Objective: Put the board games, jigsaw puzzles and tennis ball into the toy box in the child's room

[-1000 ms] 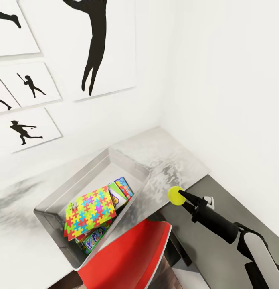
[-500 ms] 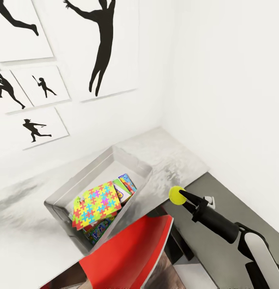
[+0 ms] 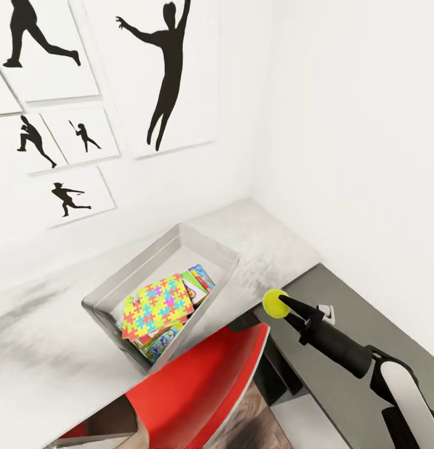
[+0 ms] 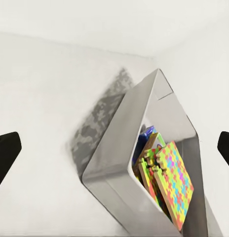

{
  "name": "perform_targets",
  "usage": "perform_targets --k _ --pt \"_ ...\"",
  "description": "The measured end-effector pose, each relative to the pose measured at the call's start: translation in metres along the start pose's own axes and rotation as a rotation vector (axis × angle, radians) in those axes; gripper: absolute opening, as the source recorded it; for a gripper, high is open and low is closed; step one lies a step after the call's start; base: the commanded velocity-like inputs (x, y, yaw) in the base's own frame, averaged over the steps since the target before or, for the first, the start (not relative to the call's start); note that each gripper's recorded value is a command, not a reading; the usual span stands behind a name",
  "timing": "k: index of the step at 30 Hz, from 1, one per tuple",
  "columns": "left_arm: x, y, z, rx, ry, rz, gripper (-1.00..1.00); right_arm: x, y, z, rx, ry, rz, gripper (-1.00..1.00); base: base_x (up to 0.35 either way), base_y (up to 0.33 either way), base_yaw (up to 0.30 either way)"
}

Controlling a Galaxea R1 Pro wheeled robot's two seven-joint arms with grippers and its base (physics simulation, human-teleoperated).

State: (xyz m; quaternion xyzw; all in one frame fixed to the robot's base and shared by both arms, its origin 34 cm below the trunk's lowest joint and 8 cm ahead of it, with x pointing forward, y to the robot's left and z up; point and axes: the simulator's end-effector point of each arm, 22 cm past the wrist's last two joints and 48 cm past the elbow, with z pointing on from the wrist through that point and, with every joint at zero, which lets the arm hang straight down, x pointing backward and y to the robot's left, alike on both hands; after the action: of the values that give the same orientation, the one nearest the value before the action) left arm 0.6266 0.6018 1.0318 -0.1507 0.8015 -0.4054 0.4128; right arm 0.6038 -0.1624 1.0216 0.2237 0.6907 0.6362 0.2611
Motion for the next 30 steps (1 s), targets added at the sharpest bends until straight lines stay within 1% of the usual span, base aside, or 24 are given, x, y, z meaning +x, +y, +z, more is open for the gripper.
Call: perform_targets --k 17,23,30 --pt "-0.006 -0.011 -0.005 0.018 -0.017 0.014 1.0 0.0 0.014 0.0 -0.021 -0.003 -0.019 -1.0 -0.006 0.001 0.0" --pt "-0.004 -0.016 0.0 0.033 -0.016 0.012 1.0 0.0 0.019 -0.001 -0.026 -0.004 -0.027 -1.0 0.0 0.0 0.0" --pt "0.001 -0.024 0.012 0.065 -0.012 0.01 1.0 0.001 0.023 -0.001 -0.026 -0.003 -0.04 -1.0 0.0 0.0 0.0"
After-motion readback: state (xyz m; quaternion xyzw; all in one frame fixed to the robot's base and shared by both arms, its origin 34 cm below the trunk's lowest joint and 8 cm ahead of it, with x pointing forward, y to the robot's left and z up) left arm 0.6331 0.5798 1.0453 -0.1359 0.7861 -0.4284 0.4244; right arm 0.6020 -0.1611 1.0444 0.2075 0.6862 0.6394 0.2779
